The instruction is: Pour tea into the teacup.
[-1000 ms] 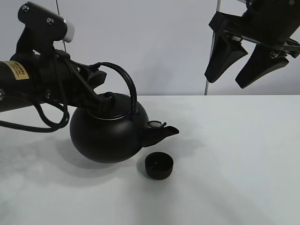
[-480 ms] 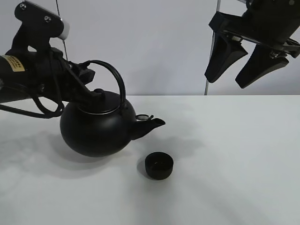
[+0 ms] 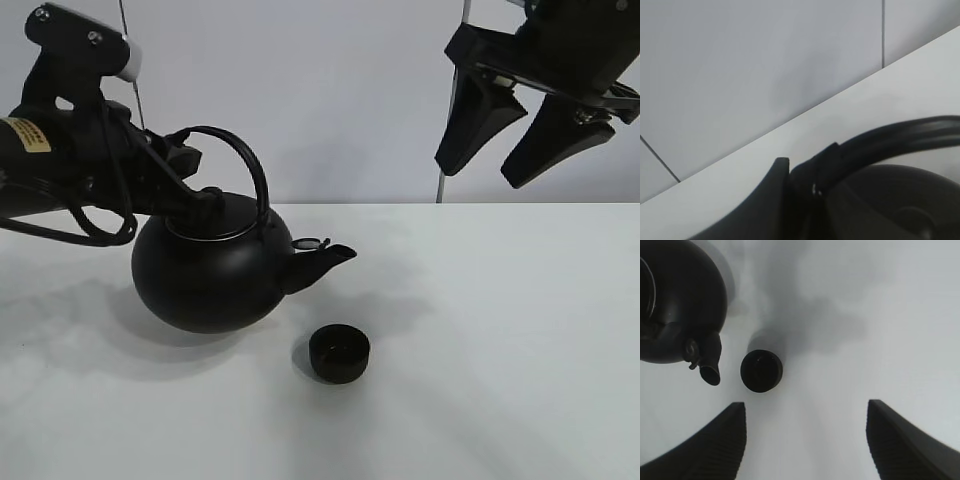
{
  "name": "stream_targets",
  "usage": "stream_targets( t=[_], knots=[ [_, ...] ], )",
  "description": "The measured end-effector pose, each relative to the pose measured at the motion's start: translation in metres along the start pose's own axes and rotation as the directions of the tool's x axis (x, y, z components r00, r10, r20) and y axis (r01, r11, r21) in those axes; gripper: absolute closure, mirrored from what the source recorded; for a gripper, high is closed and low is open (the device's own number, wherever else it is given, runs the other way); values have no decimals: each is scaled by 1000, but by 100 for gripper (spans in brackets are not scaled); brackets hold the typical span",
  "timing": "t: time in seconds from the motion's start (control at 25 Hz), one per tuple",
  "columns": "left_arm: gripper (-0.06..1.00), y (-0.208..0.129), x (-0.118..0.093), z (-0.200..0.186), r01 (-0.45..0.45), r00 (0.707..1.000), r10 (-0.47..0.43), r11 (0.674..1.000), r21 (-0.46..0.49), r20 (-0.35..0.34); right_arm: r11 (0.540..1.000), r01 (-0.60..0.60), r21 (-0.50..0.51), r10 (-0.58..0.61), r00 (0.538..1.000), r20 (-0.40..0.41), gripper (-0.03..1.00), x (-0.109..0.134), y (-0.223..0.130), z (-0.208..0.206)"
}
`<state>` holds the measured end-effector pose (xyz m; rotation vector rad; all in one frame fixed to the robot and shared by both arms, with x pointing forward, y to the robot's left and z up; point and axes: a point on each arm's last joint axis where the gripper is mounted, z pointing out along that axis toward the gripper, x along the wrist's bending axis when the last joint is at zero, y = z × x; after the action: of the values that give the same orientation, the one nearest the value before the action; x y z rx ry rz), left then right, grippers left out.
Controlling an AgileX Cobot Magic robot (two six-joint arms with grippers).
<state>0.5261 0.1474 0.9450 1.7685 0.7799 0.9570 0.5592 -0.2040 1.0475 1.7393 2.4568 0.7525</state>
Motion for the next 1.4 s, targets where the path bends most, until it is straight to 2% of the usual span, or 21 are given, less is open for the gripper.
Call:
stream_targets(
  t=[0.44,0.72,1.04,1.28,1.4],
  knots=[
    [84,1,0,0,7,1000,-7,1000,-14,-2,1000,-2,-1,2,1000,-2,50,0,0,0],
    [84,1,1,0,104,995,-104,994,-14,-6,1000,-2,-1,2,1000,-3,50,0,0,0],
    [84,3,-5,0,52,997,-50,998,-29,55,1000,-3,-1,3,1000,-4,50,0,0,0],
    [84,2,-1,0,153,988,-152,988,-17,10,1000,-7,-1,7,1000,-4,50,0,0,0],
    [84,2,-1,0,151,988,-151,988,-18,12,1000,-10,-1,10,1000,-4,50,0,0,0]
  ],
)
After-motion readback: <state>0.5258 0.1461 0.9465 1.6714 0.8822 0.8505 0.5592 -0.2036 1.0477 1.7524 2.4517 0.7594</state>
